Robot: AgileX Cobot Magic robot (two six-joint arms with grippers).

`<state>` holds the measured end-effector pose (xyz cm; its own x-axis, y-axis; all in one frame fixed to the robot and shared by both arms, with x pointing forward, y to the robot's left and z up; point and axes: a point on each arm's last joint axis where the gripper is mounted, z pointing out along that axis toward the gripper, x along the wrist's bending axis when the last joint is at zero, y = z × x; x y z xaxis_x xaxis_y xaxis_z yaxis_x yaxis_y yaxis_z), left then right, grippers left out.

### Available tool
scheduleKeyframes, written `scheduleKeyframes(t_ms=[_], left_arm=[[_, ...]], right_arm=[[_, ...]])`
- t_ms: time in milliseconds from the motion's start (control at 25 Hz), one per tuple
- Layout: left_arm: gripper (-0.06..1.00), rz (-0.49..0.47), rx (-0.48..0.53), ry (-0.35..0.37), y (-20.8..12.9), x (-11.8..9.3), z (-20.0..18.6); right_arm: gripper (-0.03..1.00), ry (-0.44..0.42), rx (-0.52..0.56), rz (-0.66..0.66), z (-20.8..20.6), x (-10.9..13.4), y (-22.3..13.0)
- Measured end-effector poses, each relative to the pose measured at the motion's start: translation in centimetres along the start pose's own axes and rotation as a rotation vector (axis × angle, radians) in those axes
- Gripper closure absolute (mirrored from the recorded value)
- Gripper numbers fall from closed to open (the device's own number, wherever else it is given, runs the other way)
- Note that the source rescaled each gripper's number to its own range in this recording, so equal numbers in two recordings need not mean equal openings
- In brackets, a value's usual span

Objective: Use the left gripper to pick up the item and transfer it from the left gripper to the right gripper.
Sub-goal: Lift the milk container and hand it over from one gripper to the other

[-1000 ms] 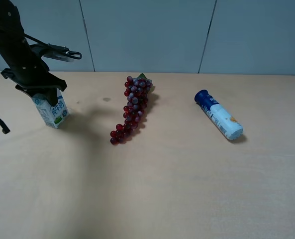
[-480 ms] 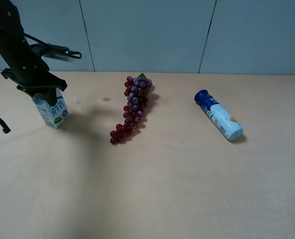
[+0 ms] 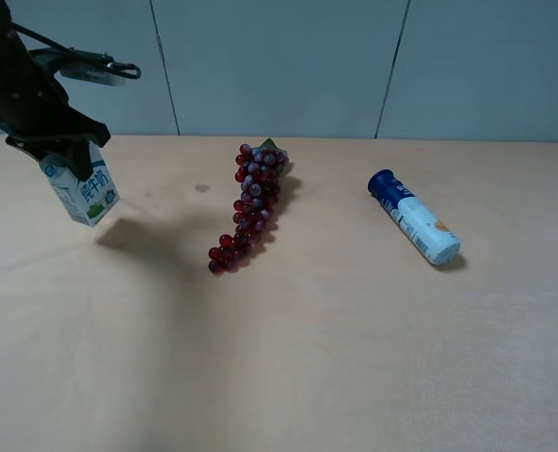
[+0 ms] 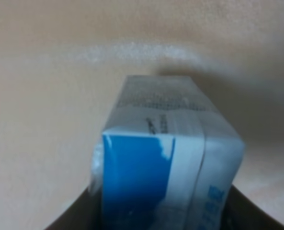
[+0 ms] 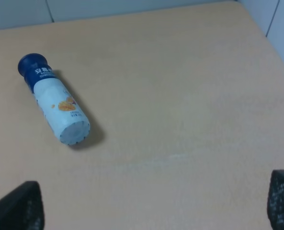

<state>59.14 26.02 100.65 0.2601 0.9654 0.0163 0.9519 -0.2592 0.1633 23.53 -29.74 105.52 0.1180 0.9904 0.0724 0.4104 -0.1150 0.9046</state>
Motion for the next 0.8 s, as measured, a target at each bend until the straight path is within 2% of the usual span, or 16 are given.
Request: scheduleKeyframes(t_ms=[240, 360, 640, 800], left_arm=[[0.94, -0.02, -0.047, -0.04, -0.3, -0.5, -3.0], [0.94, -0.015, -0.078, -0.101, -0.3, -1.1, -4.0], [0.94, 0.006, -0.15, -0.401, 0.2, -3.8, -4.8], [0.94, 0.024, -0.195, -0.532, 0.5, -4.8, -5.4]], right_arm=[[-0.03, 0.0, 0.0, 0.0, 0.0, 0.0, 0.0], [-0.03, 0.0, 0.0, 0.0, 0.0, 0.0, 0.0], [-0.03, 0.0, 0.0, 0.0, 0.0, 0.0, 0.0], [-0.03, 0.0, 0.0, 0.0, 0.0, 0.0, 0.0]])
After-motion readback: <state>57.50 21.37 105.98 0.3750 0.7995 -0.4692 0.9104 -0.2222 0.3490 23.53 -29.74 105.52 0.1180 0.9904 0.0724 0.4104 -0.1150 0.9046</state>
